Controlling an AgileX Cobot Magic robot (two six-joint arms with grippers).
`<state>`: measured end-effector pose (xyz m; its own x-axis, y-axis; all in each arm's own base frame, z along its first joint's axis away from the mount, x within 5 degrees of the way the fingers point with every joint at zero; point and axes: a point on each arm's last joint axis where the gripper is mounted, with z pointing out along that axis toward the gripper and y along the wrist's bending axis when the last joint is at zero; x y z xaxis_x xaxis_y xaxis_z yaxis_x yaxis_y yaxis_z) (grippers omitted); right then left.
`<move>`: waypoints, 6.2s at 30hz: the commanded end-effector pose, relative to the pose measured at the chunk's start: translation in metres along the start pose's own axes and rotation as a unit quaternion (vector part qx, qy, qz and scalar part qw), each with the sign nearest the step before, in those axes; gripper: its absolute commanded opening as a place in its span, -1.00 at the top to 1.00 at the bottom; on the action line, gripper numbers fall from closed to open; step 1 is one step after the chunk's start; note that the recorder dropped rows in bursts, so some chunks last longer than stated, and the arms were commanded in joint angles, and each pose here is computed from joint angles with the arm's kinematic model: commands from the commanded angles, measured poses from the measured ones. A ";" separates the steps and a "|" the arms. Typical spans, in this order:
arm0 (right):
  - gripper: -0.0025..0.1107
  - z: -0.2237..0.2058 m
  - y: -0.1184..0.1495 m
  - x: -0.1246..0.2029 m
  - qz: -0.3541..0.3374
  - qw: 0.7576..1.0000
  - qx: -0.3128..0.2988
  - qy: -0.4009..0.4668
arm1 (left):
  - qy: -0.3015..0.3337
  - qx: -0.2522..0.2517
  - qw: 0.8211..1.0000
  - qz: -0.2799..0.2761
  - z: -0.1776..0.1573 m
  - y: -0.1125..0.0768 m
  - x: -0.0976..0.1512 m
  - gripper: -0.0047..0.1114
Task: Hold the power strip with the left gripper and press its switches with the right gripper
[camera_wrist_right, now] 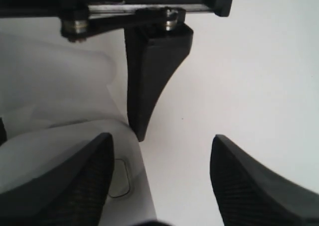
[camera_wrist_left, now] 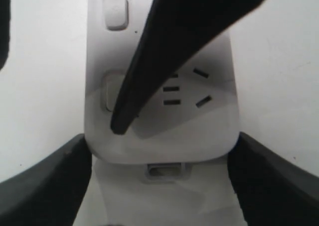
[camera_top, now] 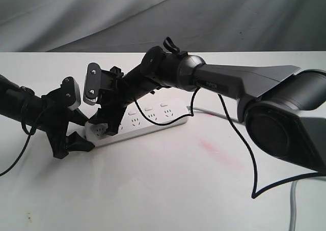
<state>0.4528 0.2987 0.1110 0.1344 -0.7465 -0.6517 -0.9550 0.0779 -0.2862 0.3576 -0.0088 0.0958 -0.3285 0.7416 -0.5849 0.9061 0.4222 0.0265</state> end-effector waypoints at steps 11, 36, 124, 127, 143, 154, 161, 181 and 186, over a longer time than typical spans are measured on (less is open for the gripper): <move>-0.01 0.016 0.016 0.031 -0.029 0.997 -0.037 0.063 | 0.008 -0.005 1.000 0.011 0.000 0.001 0.000 -0.12; -0.01 0.021 0.017 0.055 0.011 0.997 -0.027 0.077 | 0.008 -0.005 1.000 0.011 0.000 0.001 0.000 -0.12; -0.01 -0.012 -0.001 0.046 0.007 0.997 -0.021 0.076 | 0.008 -0.005 1.000 0.011 0.000 0.001 0.000 -0.12; -0.01 -0.012 0.001 0.047 0.009 0.997 -0.024 0.078 | 0.008 -0.005 1.000 0.011 0.000 0.001 0.000 -0.12; -0.01 -0.048 -0.015 0.010 0.014 0.999 0.013 0.035 | 0.008 -0.005 1.000 0.011 0.000 0.001 0.000 -0.12; -0.01 -0.077 -0.033 0.032 0.052 0.996 0.022 0.066 | 0.008 -0.005 1.000 0.011 0.000 0.001 0.000 -0.12; -0.01 -0.067 -0.033 0.040 0.063 0.995 0.030 0.065 | 0.008 -0.005 1.000 0.011 0.000 0.001 0.000 -0.12; -0.01 -0.051 -0.027 0.053 0.077 0.994 0.018 0.070 | 0.008 -0.005 1.000 0.011 0.000 0.001 0.000 -0.12; -0.01 -0.047 -0.024 0.056 0.078 0.994 0.004 0.073 | 0.008 -0.005 1.000 0.011 0.000 0.001 0.000 -0.12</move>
<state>0.4736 0.2242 0.1234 -0.0556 -0.8000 -0.5975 -0.9470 0.2319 -0.2224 0.3574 -0.0087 0.0957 -0.3229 0.7456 -0.5830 0.9086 0.4166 0.0295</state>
